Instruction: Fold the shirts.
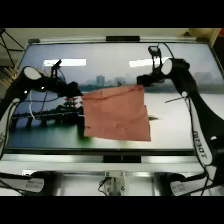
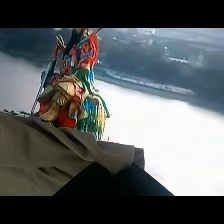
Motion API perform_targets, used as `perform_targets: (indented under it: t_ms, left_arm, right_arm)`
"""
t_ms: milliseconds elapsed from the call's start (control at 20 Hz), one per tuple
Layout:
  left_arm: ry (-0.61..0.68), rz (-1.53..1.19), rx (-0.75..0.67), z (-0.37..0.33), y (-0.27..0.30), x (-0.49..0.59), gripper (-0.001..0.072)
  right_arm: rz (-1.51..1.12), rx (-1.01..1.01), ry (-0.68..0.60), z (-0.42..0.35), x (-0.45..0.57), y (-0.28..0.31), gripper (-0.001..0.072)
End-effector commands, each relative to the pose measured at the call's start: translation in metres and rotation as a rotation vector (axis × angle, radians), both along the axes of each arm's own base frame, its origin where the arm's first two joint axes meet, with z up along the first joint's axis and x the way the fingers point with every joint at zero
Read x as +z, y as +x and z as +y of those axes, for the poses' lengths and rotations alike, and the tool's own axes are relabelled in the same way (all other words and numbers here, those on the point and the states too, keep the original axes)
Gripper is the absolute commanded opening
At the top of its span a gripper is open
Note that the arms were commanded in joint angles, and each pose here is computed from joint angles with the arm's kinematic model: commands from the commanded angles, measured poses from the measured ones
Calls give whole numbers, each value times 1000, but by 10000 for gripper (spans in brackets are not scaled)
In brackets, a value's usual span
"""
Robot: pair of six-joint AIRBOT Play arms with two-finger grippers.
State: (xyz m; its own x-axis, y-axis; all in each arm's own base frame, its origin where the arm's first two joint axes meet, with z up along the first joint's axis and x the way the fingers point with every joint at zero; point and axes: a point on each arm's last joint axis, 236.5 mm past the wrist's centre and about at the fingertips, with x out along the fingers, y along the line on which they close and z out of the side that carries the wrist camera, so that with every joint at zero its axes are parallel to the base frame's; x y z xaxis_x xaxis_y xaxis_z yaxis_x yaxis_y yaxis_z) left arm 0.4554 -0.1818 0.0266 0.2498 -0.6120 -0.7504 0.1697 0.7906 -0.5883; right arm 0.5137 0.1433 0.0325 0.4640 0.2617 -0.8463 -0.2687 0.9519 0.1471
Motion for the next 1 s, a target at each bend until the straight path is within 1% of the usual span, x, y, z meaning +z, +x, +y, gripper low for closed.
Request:
perform_targets:
  t_ms: [0,50,150,200,300,350,450,550,650,850,950]
  left_arm:
    - [6,-49,-26,-2,36,-8,32]
    - [31,-21,-62,0,24,-11,32]
    - [156,112,-162,8,-17,-33,32]
    - [206,137,-203,8,-32,-41,31]
    - [287,80,-226,5,-47,-43,30]
    - [307,46,-203,5,-54,-40,30]
    - [299,64,-153,10,-83,-40,30]
    - [299,98,-139,19,-118,-54,30]
    - [264,135,-112,18,-143,-73,31]
    - [205,218,-50,10,-159,-110,32]
    - [190,228,-80,1,-164,-113,32]
  right_arm:
    - [30,24,-3,4,-4,1,46]
    - [113,44,-22,1,-7,-21,46]
    - [293,77,-53,-3,-14,-66,45]
    - [359,95,-68,-4,-17,-85,46]
    - [420,98,-83,-10,-17,-112,45]
    - [433,89,-82,-13,-16,-124,45]
    - [472,71,-70,-17,-18,-157,45]
    - [532,61,-37,-16,-28,-196,45]
    - [543,3,-14,-20,-45,-219,46]
    - [624,-81,134,4,-88,-249,46]
    - [672,-92,134,3,-104,-264,46]
